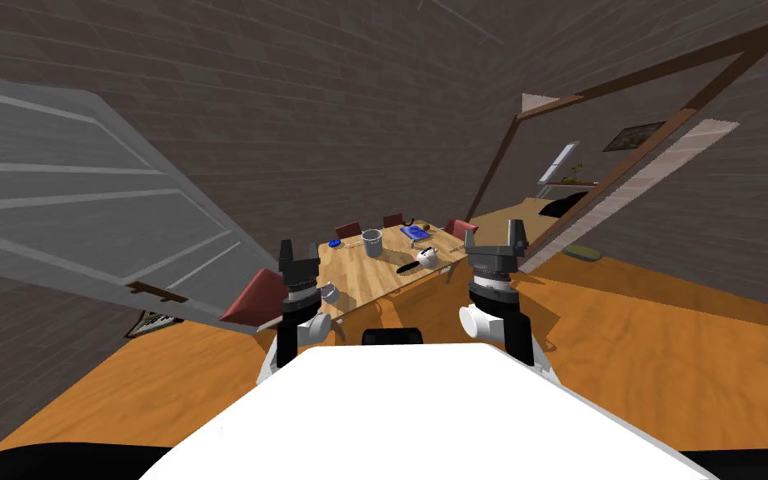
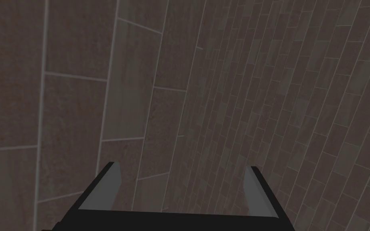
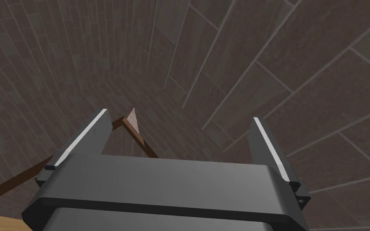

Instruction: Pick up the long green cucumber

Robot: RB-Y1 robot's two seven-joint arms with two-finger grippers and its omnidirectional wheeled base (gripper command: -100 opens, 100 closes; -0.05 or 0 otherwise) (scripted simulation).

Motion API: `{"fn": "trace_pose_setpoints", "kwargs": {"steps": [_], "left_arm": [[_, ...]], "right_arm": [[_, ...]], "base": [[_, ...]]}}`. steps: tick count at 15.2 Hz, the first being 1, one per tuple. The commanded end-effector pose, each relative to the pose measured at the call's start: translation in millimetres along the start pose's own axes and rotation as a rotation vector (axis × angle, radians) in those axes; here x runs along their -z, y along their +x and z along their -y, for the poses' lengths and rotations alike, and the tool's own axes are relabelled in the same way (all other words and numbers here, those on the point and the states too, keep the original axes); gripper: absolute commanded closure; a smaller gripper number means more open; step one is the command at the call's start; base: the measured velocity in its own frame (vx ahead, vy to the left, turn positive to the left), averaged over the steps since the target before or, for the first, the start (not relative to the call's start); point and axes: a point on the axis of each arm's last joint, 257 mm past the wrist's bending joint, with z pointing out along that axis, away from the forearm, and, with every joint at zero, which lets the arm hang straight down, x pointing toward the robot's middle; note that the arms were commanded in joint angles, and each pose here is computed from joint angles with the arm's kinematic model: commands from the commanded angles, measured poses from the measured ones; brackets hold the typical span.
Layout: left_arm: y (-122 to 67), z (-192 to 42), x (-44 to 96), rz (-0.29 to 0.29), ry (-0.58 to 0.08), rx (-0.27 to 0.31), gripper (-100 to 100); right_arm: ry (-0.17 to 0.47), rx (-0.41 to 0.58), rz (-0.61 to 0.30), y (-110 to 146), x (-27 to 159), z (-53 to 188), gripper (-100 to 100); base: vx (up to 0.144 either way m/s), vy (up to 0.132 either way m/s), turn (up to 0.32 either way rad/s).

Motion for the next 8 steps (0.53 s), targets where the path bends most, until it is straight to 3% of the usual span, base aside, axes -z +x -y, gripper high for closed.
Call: {"fn": "trace_pose_setpoints", "kwargs": {"steps": [1,2,5,8], "left_arm": [[0.0,0.0,0.0,0.0,0.0,0.0,0],[0.1,0.0,-0.1,0.0,0.0,0.0,0],[0.1,0.0,-0.1,0.0,0.0,0.0,0],[0.1,0.0,-0.1,0.0,0.0,0.0,0]], "right_arm": [[0.036,0.031,-0.039,5.2,4.0,14.9,-100],[0.036,0.031,-0.039,5.2,4.0,14.9,-100],[0.112,0.102,-0.111,13.6,15.6,48.0,-100],[0.153,0.135,-0.14,15.2,23.7,65.9,-100]], "base": [[-0.063,-0.012,0.139],[-0.108,-0.036,0.164],[-0.111,-0.026,0.179],[-0.073,-0.02,0.148]]}}
